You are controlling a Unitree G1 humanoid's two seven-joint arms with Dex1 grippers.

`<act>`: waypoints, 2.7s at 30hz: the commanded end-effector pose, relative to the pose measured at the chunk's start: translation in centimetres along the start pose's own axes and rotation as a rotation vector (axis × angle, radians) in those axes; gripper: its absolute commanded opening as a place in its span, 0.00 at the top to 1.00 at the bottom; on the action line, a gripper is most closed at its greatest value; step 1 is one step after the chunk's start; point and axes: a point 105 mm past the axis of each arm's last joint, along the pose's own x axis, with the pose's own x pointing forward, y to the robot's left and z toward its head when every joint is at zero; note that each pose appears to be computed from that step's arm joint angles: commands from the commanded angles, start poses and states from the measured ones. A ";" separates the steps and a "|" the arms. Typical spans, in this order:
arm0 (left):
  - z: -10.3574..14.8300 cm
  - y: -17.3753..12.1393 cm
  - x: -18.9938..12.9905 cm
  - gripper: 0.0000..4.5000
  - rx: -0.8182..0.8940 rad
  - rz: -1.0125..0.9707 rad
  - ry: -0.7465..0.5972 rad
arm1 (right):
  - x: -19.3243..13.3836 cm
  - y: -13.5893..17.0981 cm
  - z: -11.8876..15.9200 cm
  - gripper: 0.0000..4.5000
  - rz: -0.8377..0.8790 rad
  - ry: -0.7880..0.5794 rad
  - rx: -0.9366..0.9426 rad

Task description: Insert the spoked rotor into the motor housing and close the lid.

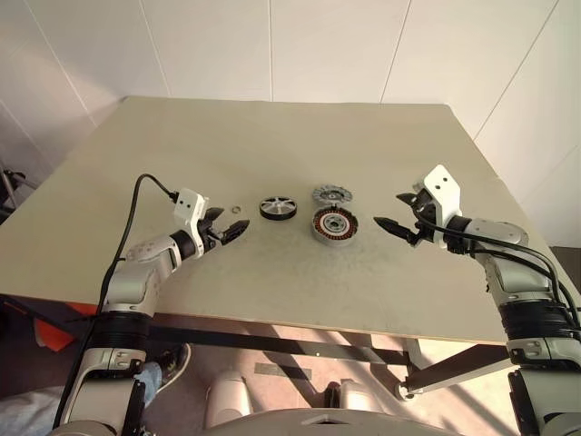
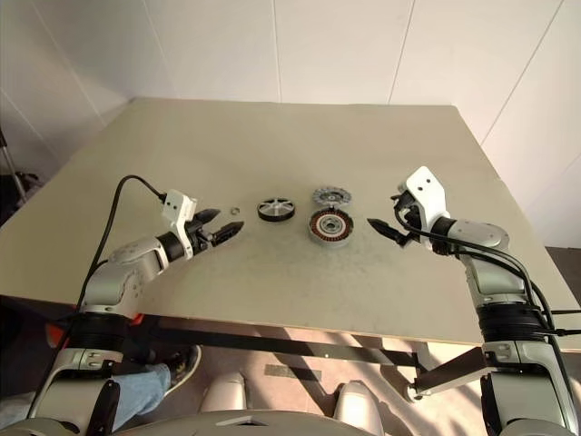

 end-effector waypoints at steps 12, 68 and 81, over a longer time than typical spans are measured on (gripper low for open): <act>1.7 -0.3 0.4 0.01 0.040 -0.012 -0.047 | 0.0 -0.4 1.3 0.08 -0.016 -0.043 -0.033; -0.9 2.4 4.8 0.21 0.070 0.330 0.169 | 0.5 -0.3 1.2 0.08 -0.050 -0.054 -0.020; -0.9 2.9 4.8 0.28 0.075 0.369 0.181 | 0.7 -0.5 1.3 0.08 -0.065 -0.056 -0.023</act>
